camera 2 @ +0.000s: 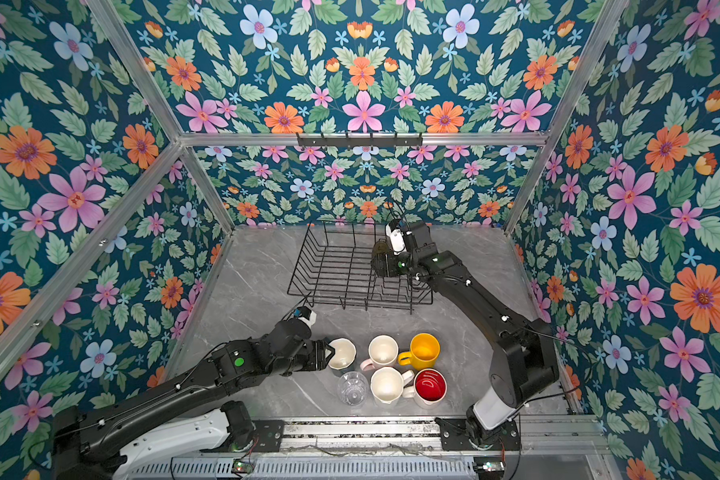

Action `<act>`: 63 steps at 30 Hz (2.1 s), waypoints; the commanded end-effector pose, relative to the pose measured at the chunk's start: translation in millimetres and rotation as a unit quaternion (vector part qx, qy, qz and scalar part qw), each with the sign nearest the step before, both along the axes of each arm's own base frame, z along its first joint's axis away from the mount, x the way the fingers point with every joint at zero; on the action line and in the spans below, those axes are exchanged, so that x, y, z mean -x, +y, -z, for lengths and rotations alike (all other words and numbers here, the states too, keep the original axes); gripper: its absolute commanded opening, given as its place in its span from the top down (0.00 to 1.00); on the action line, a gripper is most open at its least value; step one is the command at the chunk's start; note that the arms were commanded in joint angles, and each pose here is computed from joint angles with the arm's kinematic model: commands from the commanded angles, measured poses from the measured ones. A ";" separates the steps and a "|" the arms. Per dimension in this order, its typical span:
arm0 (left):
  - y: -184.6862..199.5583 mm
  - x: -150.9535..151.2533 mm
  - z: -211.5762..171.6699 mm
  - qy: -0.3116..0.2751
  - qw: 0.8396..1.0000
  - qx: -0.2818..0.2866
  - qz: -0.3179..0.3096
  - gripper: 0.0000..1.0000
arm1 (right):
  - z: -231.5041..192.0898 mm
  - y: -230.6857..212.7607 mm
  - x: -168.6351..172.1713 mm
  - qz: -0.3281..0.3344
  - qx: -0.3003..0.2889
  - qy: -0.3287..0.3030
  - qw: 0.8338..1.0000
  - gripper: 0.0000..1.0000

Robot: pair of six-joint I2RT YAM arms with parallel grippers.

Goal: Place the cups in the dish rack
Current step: 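Reach the left gripper toward the dark green mug while the right draws back, then close the left gripper on the dark green mug's rim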

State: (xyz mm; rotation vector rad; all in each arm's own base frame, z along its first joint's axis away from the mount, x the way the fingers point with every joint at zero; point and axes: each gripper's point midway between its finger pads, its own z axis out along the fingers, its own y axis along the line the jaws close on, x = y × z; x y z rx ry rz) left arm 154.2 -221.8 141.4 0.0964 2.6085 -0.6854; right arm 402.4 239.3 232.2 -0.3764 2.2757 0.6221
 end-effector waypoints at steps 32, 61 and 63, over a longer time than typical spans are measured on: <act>2.9 -10.0 30.1 0.026 0.991 -0.132 -0.019 0.65 | 6.0 -20.7 17.2 0.025 0.016 -0.023 0.999 0.16; 7.4 -35.8 32.2 -0.012 0.986 -0.158 -0.055 0.93 | 4.4 -19.0 17.5 0.023 0.007 -0.022 0.999 0.16; 9.5 -37.8 31.1 -0.016 0.986 -0.157 -0.059 1.00 | 5.4 -18.4 17.8 0.023 0.007 -0.020 1.000 0.16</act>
